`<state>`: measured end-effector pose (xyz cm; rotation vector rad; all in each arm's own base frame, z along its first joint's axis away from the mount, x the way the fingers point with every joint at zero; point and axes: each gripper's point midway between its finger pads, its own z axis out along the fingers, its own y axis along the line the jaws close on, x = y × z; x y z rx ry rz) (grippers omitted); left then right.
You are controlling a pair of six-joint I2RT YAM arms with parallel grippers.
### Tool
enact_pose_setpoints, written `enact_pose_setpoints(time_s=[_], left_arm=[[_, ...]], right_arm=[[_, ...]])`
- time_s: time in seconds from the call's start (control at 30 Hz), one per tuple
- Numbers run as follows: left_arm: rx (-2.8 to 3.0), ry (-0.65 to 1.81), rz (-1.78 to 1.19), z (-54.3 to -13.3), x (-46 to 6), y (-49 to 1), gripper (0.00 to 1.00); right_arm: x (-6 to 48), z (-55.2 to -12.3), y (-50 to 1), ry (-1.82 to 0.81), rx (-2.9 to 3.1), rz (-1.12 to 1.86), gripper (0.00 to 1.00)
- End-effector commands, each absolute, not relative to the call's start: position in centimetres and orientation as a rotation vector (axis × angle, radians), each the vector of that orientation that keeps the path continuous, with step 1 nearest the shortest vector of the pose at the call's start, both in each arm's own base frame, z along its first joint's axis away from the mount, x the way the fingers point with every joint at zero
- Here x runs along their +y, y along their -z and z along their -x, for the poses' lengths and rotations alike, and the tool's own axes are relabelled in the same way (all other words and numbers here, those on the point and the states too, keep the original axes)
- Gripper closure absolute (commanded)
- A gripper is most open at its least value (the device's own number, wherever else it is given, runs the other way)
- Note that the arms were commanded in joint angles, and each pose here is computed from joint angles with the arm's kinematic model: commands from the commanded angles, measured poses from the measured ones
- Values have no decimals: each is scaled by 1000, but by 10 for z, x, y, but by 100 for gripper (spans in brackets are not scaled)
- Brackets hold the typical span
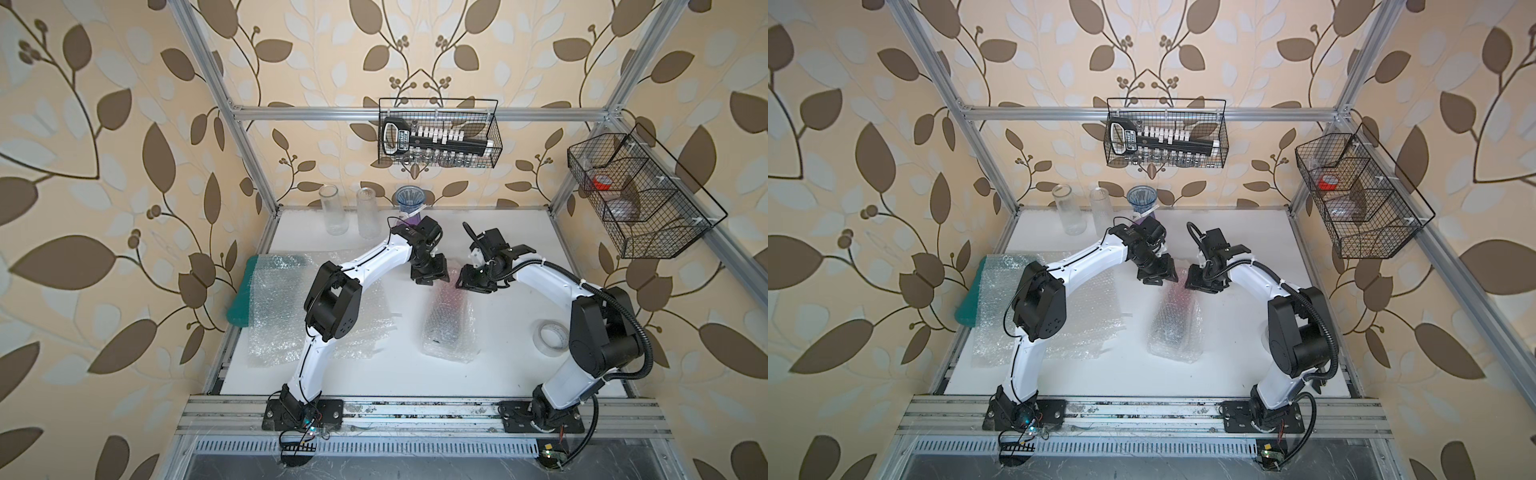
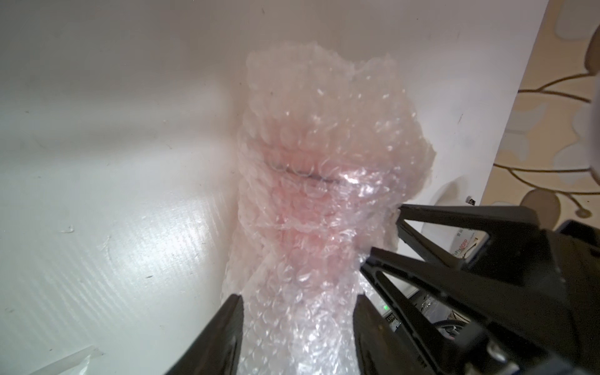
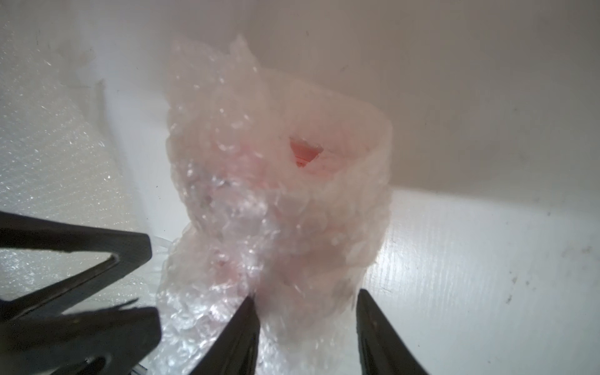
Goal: Unwrap the vase from the bubble wrap
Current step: Unwrap the bubble wrap at the center of the board.
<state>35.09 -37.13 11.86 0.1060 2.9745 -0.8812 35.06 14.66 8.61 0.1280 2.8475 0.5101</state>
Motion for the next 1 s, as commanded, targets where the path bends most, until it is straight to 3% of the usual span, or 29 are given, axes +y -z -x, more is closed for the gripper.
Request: enact_pose_setpoints(time_s=[0.0,0.3,0.57,0.73,0.97], left_arm=[[2987,872,-148,-343,-381,-110,44],[3037,791,-178,-330,-387,-87,46],[3029,707,-158,-332,-375,-82,85],[3006,651,-165,-334,-367,-86,100],[3000,614,-167,-334,-361,-86,100]], right_arm=[[144,-354,-82,-490,2857,-136,58],[142,-348,-75,-511,2867,-157,70],[134,-344,-78,-514,2856,-190,77],[121,-342,-78,-515,2843,-241,82],[110,-338,-81,-525,2827,-277,85]])
